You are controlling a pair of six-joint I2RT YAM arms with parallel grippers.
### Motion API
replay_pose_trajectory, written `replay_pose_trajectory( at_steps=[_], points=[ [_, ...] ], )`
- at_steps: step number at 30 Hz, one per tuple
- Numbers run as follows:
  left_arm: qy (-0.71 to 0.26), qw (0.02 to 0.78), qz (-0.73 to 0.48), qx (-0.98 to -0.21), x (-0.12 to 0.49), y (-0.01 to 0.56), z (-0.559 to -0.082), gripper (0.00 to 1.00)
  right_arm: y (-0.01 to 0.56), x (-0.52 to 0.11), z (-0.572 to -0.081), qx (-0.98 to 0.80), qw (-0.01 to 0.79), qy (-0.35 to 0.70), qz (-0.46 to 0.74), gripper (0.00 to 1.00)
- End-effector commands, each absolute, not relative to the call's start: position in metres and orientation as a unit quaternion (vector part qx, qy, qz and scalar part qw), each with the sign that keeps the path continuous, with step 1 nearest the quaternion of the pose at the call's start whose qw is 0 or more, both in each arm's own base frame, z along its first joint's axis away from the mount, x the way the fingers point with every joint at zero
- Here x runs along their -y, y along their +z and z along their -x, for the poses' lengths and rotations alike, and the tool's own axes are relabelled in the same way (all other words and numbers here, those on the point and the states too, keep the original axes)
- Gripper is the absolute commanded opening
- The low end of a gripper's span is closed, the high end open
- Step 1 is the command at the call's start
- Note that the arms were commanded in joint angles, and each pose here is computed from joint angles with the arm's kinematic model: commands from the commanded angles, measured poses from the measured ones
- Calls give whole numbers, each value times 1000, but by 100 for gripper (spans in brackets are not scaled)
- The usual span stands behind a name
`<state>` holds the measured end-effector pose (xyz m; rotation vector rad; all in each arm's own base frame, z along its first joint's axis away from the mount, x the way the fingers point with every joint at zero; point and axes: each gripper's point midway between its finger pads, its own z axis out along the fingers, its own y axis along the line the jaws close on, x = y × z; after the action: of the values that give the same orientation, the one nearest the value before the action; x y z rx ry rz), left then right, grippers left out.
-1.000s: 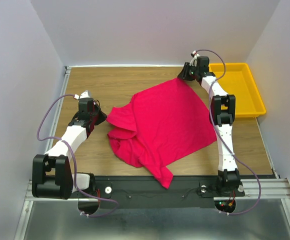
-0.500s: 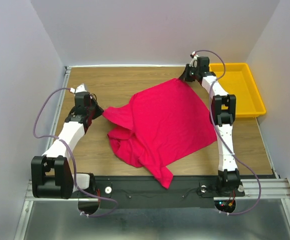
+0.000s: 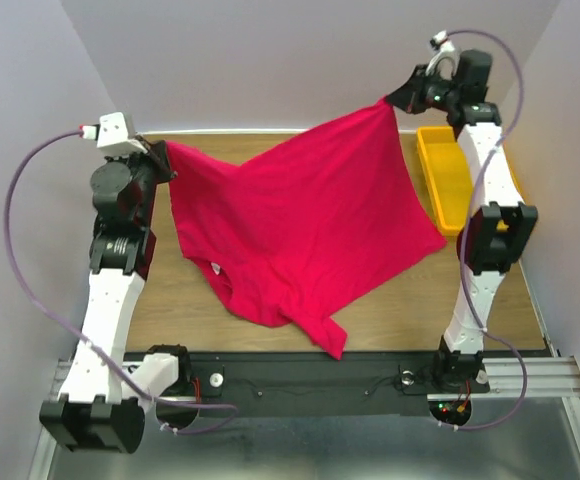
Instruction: Fold and stack the t-shirts
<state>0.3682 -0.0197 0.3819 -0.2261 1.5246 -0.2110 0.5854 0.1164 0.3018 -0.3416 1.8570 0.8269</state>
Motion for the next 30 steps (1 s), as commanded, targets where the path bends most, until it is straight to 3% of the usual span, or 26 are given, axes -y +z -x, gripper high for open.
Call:
replay_pose_trajectory(
  at_steps=[1, 4, 11, 19, 25, 30],
  points=[
    [-77, 845, 49, -527, 14, 501, -314, 0, 444, -102, -521, -679, 627, 311, 223, 1],
    [-101, 890, 17, -444, 24, 547, -269, 0, 496, -90, -488, -649, 665, 292, 228, 1],
    [-123, 955, 11, -269, 19, 654, -147, 0, 655, -72, -353, -523, 803, 180, 220, 0],
    [-146, 981, 2, -124, 15, 730, -22, 0, 767, -44, -224, -382, 912, 79, 127, 0],
    [-171, 980, -14, -97, 21, 744, 5, 0, 787, -33, -176, -339, 935, 43, 97, 1],
    [-177, 974, 3, -140, 20, 728, -32, 0, 763, -31, -200, -384, 917, 47, 95, 1]
  ],
)
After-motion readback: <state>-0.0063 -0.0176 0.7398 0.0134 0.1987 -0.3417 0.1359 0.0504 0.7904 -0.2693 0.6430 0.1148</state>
